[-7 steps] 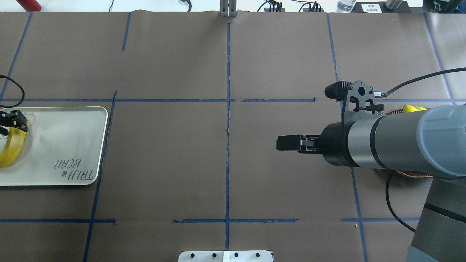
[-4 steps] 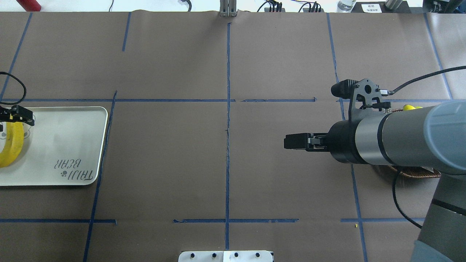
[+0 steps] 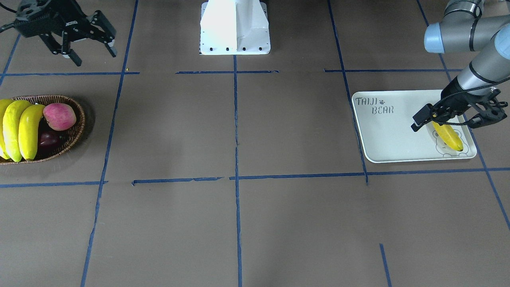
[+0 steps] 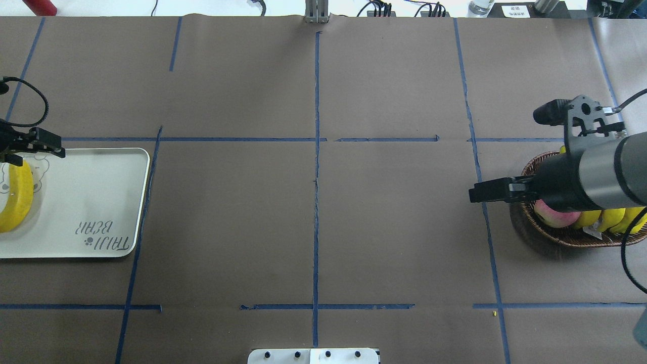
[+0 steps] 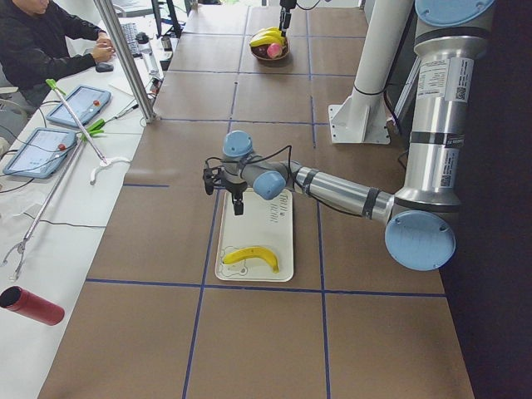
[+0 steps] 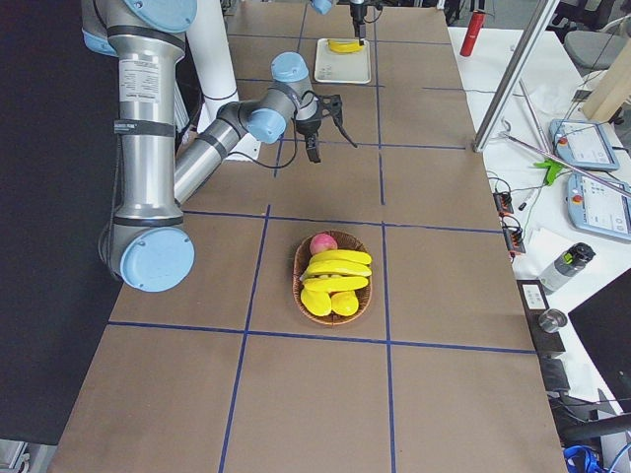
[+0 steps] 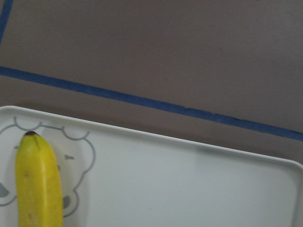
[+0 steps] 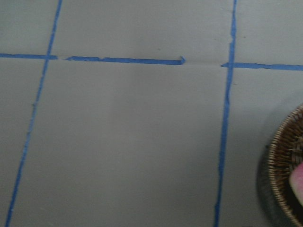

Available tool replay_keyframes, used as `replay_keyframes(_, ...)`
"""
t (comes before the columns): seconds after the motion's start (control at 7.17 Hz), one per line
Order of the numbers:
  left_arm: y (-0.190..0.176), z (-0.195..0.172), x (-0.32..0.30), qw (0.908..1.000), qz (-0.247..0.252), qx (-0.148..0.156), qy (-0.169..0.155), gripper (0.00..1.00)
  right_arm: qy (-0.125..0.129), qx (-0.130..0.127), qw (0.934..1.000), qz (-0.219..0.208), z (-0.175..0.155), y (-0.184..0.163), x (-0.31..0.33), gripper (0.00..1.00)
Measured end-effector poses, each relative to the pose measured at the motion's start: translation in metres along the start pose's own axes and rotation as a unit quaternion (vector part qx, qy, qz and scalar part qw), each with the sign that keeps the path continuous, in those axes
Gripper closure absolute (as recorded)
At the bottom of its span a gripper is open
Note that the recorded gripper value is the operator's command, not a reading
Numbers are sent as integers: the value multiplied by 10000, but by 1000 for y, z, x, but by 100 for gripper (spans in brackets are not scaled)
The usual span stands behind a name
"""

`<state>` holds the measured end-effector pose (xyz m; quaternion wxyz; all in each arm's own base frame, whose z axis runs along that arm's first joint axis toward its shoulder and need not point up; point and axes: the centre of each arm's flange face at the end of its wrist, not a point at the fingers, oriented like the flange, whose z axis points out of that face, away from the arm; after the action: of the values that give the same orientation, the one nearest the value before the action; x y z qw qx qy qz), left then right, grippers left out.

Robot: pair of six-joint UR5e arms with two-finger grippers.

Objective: Transfer all bananas from basket to plate

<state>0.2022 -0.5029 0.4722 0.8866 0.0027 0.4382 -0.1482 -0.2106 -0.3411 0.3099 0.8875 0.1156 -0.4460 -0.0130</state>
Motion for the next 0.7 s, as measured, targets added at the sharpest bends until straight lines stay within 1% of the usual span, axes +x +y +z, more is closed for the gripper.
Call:
replay_keyframes(0.14, 7, -6, 47, 9993, -268, -69, 244, 0, 252, -87, 9996, -50, 5, 0, 35, 0)
replay_keyframes(0.28, 23, -3, 99, 9979, -424, -206, 450, 0, 428, -180, 9989, -113, 13, -2, 72, 0)
replay_keyframes(0.42, 43, 1, 146, 9959, -562, -359, 618, 0, 464, -292, 9984, -127, 17, -7, 108, 1)
replay_keyframes(0.56, 61, 6, 180, 9942, -689, -428, 713, 0, 442, -411, 9982, -49, 21, -10, 136, 1)
replay_keyframes(0.7, 77, 14, 204, 9935, -749, -404, 750, 0, 485, -530, 9974, 75, 31, -12, 157, 4)
